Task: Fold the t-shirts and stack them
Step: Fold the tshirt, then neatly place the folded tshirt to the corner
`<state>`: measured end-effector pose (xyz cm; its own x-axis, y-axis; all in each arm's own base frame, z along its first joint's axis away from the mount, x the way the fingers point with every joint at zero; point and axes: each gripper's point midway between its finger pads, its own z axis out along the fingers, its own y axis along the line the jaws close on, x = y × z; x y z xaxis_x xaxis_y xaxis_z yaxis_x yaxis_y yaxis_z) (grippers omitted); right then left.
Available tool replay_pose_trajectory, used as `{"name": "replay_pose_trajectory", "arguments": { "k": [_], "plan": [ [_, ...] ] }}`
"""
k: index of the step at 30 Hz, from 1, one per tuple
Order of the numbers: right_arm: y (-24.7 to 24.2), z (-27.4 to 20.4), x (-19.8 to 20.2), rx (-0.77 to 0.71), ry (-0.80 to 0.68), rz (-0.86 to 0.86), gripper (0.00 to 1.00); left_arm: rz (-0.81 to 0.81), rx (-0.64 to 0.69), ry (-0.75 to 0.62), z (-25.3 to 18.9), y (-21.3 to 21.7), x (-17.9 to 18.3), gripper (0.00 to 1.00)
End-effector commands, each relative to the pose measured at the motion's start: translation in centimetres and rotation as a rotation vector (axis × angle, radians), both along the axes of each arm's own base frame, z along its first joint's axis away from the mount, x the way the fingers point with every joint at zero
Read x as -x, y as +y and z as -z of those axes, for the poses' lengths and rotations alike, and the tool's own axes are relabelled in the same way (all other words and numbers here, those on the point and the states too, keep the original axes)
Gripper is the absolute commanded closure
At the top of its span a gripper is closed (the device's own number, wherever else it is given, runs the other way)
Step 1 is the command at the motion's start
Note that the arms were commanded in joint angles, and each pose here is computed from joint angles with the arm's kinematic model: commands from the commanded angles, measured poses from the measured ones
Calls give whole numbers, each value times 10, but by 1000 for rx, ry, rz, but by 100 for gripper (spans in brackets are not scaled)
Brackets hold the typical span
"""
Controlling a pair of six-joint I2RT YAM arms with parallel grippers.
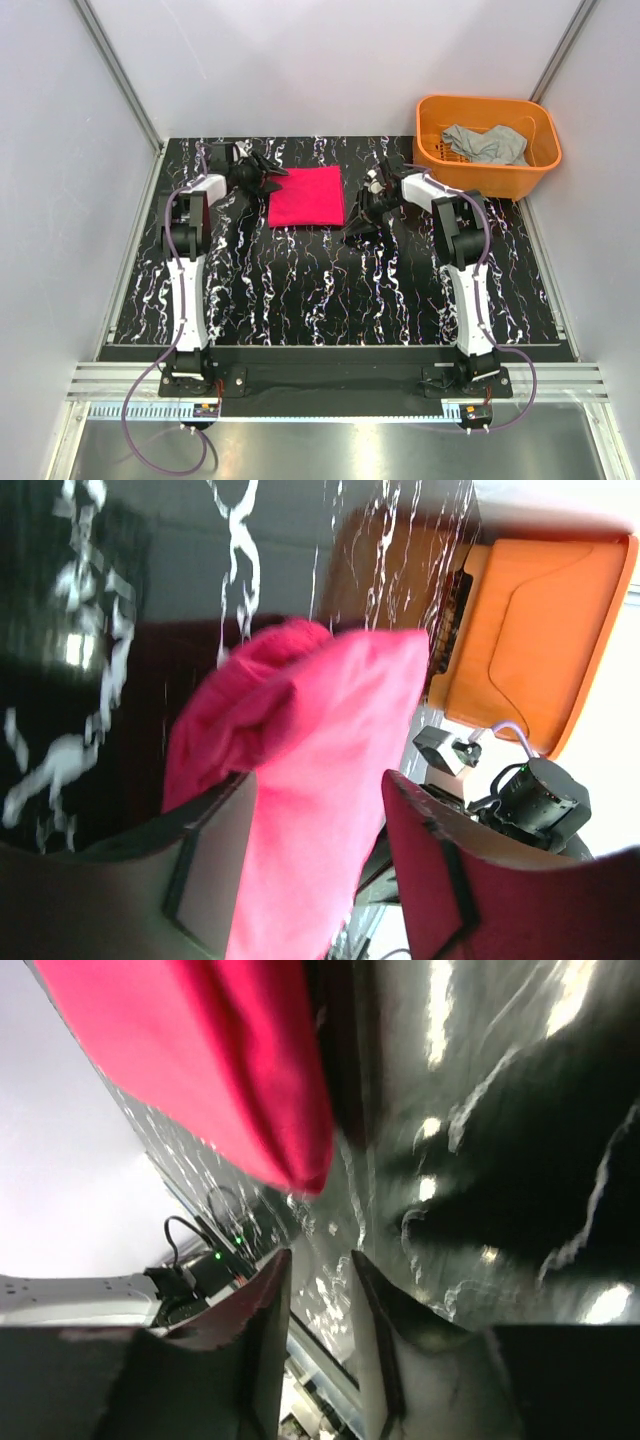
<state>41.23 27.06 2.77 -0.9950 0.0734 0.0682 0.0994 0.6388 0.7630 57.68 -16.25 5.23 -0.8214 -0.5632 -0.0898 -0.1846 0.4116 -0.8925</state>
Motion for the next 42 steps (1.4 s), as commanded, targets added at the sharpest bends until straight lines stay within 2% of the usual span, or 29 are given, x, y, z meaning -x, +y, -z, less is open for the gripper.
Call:
{"name": "replay_pose_trajectory", "arguments": {
  "k": [1,6,8,11,14,17,19,24,29,37,40,42],
  "plan": [
    [-6,-64,-7,-2,-155,-8,62,23,-13,-105,-81,3,16,37],
    [-11,-78,-19,53,-199,29,48,37,-139,-141,-113,14,58,35],
    [-10,-87,-20,45,-204,36,46,23,-216,-122,-112,25,71,27],
    [-6,-107,-11,10,-213,26,41,67,-318,-141,-100,36,74,13],
    [-10,-124,4,-3,-215,19,41,102,-470,-195,-74,48,62,11],
    [-15,-141,23,-7,-229,11,41,126,-562,-208,-45,59,45,15],
    [-18,-156,34,-11,-256,10,41,151,-571,-223,-30,57,32,18],
    [-27,-158,61,-1,-244,9,41,168,-575,-282,-19,54,5,22],
    [-34,-153,75,16,-243,1,41,158,-530,-213,3,50,4,26],
    [-36,-152,80,15,-270,-25,42,167,-421,-59,33,15,17,34],
    [-37,-154,81,6,-274,-30,42,152,-390,-1,44,11,23,44],
    [-37,-155,82,4,-278,-34,42,136,-393,34,50,15,27,56]
  ]
}}
